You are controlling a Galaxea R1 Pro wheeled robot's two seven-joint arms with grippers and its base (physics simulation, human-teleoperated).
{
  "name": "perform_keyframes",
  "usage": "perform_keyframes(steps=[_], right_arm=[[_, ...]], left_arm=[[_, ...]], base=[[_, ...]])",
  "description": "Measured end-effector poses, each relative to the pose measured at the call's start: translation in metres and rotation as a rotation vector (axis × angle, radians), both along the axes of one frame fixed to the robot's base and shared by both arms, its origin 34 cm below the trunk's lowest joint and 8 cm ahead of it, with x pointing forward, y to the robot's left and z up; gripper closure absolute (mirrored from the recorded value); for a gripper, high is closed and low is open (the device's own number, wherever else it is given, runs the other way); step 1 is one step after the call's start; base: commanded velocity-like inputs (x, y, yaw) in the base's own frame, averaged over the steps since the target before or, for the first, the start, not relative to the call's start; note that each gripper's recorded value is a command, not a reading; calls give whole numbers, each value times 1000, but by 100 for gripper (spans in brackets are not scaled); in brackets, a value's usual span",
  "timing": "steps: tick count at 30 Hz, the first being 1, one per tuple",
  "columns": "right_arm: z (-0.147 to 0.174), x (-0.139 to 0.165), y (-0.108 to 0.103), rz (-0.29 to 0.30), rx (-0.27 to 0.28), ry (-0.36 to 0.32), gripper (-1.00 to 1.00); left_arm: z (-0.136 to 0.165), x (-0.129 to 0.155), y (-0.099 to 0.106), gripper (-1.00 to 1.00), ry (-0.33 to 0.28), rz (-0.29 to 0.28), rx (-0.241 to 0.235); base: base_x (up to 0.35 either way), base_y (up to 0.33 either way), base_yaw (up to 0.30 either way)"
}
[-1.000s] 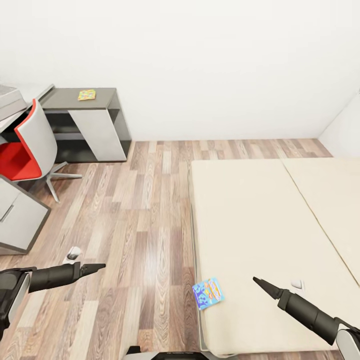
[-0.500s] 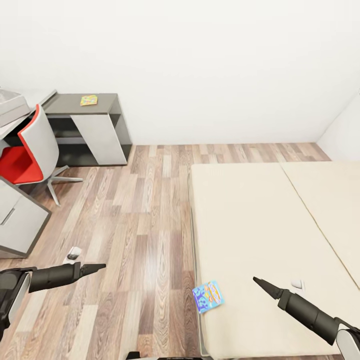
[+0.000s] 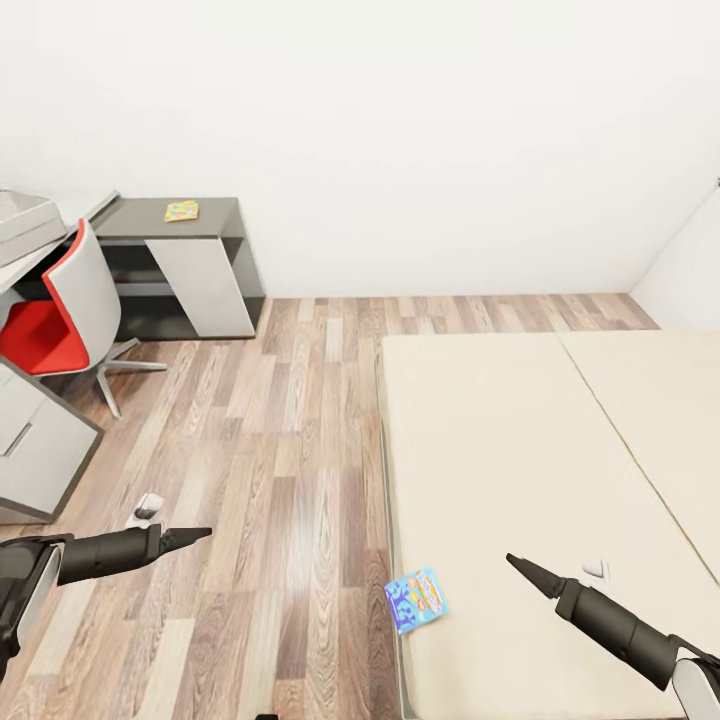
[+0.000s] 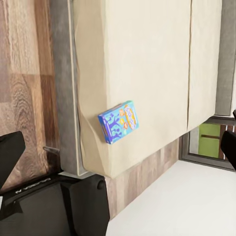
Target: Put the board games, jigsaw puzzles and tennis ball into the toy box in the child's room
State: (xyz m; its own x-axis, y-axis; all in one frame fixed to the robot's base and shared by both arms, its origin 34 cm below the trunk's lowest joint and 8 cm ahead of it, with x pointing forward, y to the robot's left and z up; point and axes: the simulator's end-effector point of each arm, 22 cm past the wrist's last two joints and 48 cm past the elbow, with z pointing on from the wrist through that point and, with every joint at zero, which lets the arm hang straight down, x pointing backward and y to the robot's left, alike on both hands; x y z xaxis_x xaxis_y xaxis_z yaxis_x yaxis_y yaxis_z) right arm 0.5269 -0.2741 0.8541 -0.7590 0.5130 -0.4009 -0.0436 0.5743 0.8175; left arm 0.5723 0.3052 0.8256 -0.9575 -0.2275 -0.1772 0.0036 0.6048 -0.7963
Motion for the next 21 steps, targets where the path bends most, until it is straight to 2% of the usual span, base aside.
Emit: perform_keyframes(steps=[21], right_arm=[[15, 5, -1, -1, -1, -36, -100]], left_arm=[[17, 6, 0, -100, -36, 1, -1]], base=[[0, 0, 0]])
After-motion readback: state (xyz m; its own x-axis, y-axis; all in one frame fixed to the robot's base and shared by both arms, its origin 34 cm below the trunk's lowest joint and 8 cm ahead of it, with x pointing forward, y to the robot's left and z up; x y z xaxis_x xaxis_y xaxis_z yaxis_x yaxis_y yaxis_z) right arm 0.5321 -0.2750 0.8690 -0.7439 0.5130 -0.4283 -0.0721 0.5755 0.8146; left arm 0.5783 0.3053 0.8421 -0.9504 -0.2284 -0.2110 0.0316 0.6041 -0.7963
